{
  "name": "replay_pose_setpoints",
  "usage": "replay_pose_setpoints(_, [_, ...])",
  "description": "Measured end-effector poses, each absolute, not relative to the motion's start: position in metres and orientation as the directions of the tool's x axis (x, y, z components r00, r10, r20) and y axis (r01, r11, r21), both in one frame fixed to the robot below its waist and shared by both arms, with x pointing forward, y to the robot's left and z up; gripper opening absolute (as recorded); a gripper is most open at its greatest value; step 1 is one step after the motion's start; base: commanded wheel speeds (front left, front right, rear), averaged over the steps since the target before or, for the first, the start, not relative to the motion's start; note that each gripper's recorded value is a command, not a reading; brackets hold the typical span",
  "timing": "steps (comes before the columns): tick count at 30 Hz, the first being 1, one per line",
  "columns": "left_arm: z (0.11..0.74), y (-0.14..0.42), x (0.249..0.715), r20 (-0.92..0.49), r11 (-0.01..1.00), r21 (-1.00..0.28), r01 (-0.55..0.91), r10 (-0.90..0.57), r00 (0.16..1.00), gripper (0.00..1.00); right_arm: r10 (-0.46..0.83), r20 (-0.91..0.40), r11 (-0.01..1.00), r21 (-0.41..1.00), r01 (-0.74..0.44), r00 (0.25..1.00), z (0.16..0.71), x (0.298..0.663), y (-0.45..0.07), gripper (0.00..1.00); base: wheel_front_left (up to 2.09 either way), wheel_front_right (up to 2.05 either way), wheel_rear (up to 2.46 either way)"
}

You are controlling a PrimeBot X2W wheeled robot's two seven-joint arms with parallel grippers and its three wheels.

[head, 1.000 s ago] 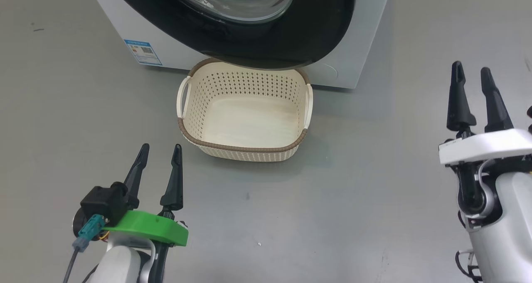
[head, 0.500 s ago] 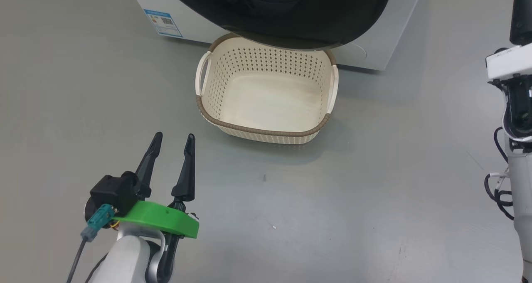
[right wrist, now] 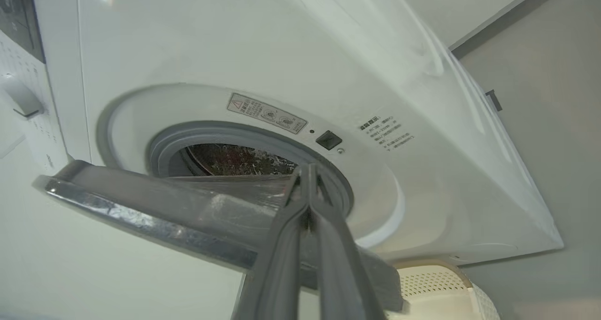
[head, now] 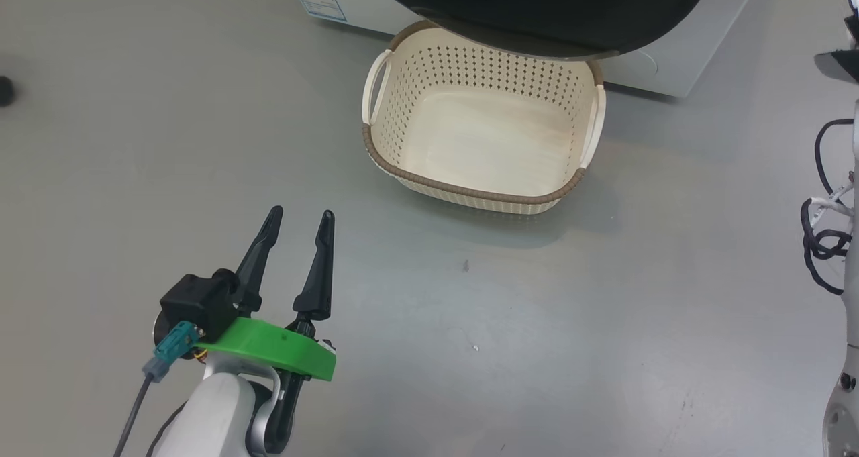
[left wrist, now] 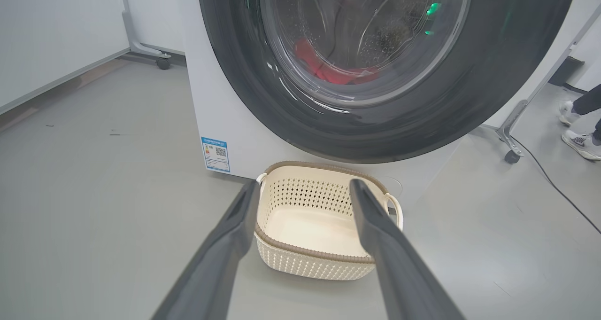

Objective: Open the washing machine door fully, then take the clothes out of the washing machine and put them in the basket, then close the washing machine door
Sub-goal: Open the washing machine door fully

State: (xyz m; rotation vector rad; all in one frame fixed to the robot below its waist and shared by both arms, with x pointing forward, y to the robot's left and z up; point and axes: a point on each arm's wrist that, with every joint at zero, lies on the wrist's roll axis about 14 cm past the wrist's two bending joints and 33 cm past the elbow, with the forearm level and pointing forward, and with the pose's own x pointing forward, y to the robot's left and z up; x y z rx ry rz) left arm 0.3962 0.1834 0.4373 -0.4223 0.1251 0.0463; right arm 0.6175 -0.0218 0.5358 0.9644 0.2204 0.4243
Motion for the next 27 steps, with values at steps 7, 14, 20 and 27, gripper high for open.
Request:
replay_pose_setpoints(7, [0.433,0.189,0.394,-0.147,0.915,-0.394,-0.091,0.035,0.989,1.00,0.524,-0.068,0.373,0.914,-0.157,0.849,0.522,0.629,0.005,0.00,0.00,0.00,0.00])
replay_pose_setpoints(14, [0.432,0.191,0.394,-0.153,0.918,-0.384,-0.098,0.041,0.987,1.00,0.567,-0.052,0.238,0.966,-0.103,0.822,0.528,0.645,0.015,0.00,0.00,0.00,0.00])
replay_pose_setpoints(20, [0.429,0.193,0.392,-0.164,0.919,-0.379,-0.106,0.046,0.985,1.00,0.620,-0.064,0.171,0.984,-0.055,0.782,0.523,0.648,0.029,0.00,0.00,0.00,0.00])
replay_pose_setpoints(27, [0.428,0.190,0.392,-0.168,0.919,-0.380,-0.102,0.040,0.985,1.00,0.658,-0.084,0.139,0.990,-0.011,0.748,0.517,0.647,0.037,0.00,0.00,0.00,0.00])
